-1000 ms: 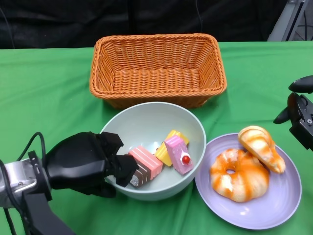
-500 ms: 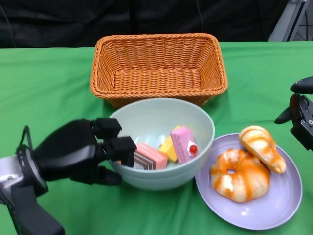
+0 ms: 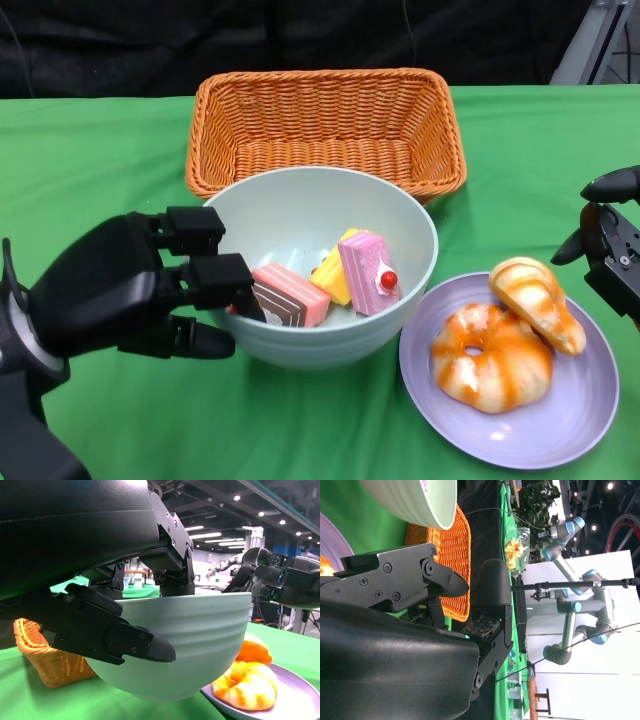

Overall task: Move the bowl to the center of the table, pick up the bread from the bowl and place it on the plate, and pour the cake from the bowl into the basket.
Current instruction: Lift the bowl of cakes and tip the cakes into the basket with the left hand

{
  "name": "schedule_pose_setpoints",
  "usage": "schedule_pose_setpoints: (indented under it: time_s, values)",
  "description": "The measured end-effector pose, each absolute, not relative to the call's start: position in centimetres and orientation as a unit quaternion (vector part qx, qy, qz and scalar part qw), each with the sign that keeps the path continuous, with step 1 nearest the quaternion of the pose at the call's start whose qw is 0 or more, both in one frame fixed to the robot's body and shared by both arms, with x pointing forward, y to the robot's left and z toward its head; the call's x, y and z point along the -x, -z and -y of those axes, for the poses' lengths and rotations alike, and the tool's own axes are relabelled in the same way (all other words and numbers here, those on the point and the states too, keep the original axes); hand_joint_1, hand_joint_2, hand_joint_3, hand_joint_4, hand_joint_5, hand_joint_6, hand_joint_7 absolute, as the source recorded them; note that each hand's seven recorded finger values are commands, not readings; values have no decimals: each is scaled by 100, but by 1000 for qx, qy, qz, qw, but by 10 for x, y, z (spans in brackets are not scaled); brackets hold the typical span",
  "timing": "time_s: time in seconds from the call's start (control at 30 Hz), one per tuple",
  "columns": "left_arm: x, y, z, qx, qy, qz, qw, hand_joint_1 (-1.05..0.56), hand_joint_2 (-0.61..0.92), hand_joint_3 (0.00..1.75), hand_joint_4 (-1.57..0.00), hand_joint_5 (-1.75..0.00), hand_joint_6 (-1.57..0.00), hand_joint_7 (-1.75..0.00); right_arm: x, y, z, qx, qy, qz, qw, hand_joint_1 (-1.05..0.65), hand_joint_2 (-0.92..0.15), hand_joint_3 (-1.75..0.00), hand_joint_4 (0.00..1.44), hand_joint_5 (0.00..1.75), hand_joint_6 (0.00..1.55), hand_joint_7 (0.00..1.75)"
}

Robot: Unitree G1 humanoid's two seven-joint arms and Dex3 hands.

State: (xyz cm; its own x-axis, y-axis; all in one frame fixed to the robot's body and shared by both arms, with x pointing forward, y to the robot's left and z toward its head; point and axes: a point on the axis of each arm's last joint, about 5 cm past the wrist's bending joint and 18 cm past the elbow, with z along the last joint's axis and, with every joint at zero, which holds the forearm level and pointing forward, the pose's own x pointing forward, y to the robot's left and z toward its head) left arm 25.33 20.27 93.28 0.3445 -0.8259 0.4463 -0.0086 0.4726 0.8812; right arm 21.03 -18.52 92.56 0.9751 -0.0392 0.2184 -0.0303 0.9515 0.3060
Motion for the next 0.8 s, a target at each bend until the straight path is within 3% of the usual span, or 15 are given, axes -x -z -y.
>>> schedule_pose_setpoints:
  time_s: [0.17,0.33,0.43,0.63,0.8]
  values:
    - [-259,-941,-199,-375,251,502,738,-15,85,60,-72,-172,-83,-108,-210,-925,179,-134,-11,97,986,4,-89,-70,63,175,53,146]
    - [-274,-951,-186,-351,231,503,755,-14,82,60,-69,-174,-81,-106,-207,-919,167,-95,-44,83,991,6,-88,-69,63,175,54,147]
    - [-281,-955,-182,-355,228,496,759,-14,83,55,-72,-166,-84,-101,-206,-916,164,-70,-60,91,992,3,-87,-68,62,175,53,149]
    - [-295,-957,-171,-351,213,474,779,-16,83,55,-70,-166,-83,-106,-205,-912,154,-46,-85,87,991,3,-83,-72,62,172,55,147]
    - [-308,-956,-153,-342,205,441,804,-17,78,64,-69,-173,-84,-101,-204,-907,147,-15,-106,96,990,7,-74,-82,64,167,58,141]
